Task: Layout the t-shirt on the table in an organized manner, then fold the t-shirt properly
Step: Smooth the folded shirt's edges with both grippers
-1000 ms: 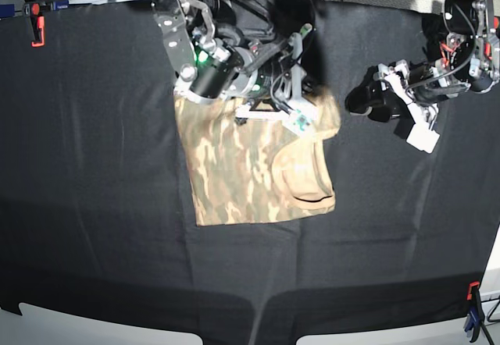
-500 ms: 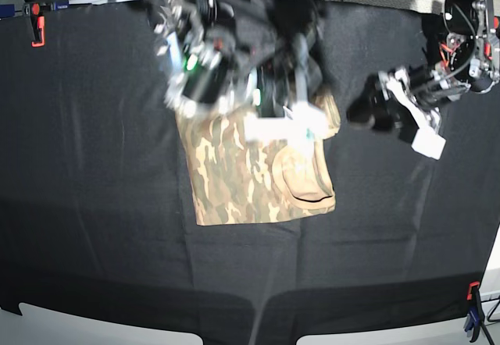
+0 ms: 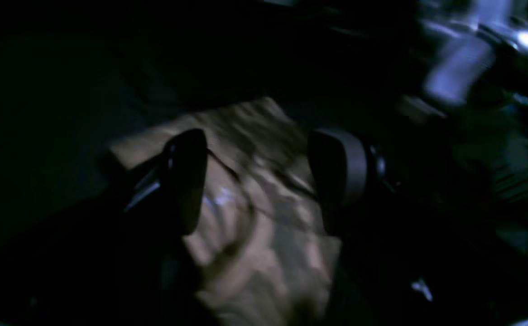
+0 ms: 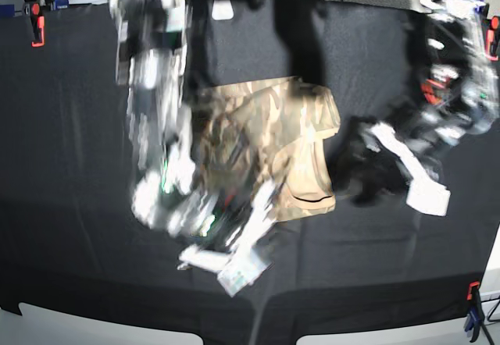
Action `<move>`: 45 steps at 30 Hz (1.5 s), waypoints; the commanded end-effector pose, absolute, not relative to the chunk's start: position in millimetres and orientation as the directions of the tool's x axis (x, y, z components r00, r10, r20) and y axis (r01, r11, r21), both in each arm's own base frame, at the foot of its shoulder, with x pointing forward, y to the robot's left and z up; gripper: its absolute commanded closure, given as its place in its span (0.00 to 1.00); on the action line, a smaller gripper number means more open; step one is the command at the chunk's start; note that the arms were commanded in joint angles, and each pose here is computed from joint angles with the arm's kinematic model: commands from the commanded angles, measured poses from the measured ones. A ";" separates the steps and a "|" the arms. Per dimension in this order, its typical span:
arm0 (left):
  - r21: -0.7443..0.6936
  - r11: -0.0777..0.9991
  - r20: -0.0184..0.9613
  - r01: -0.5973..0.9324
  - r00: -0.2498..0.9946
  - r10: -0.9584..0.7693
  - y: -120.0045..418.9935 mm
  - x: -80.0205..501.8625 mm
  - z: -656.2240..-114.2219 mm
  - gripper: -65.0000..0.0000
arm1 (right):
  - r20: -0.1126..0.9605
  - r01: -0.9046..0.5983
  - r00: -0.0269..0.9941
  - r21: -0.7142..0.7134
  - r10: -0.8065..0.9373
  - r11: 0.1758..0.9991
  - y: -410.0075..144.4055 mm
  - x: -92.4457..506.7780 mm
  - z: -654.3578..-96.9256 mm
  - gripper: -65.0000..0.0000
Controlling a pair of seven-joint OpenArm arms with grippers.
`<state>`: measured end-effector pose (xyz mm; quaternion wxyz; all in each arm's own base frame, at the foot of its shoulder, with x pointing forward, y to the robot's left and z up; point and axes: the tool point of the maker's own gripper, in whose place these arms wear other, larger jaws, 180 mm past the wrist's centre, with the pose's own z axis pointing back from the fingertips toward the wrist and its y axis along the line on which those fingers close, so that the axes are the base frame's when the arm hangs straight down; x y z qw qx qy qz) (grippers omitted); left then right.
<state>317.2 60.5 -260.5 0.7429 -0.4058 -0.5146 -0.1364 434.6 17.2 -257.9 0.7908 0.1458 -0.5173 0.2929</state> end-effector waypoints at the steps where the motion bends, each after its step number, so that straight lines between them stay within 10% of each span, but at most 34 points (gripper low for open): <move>1: -0.471 0.610 0.877 0.637 0.416 0.242 53.2 315.5 -251.5 0.45 | 0.922 -0.607 0.271 -0.059 0.277 0.792 18.0 452.9 -242.3 0.67; 13: -0.431 0.440 0.858 0.787 0.508 -0.069 -72.4 248.8 -301.6 0.45 | 0.781 -0.551 0.583 0.177 0.224 0.815 7.9 496.5 -343.9 0.67; 24: -0.245 0.720 0.825 0.649 0.530 -0.197 -41.8 281.0 -344.2 0.45 | 0.600 -0.481 0.743 0.169 0.297 0.860 -32.1 448.1 -421.8 0.67; 34: -0.152 0.778 0.793 0.610 0.545 -0.273 -12.9 273.3 -369.4 0.45 | 0.539 -0.558 0.773 0.326 0.336 0.763 -33.2 398.0 -429.2 0.67; 45: 0.010 0.830 0.770 0.558 0.525 -0.363 48.6 287.3 -379.0 0.45 | 0.584 -0.604 0.703 0.190 0.406 0.774 -54.4 363.3 -415.0 0.67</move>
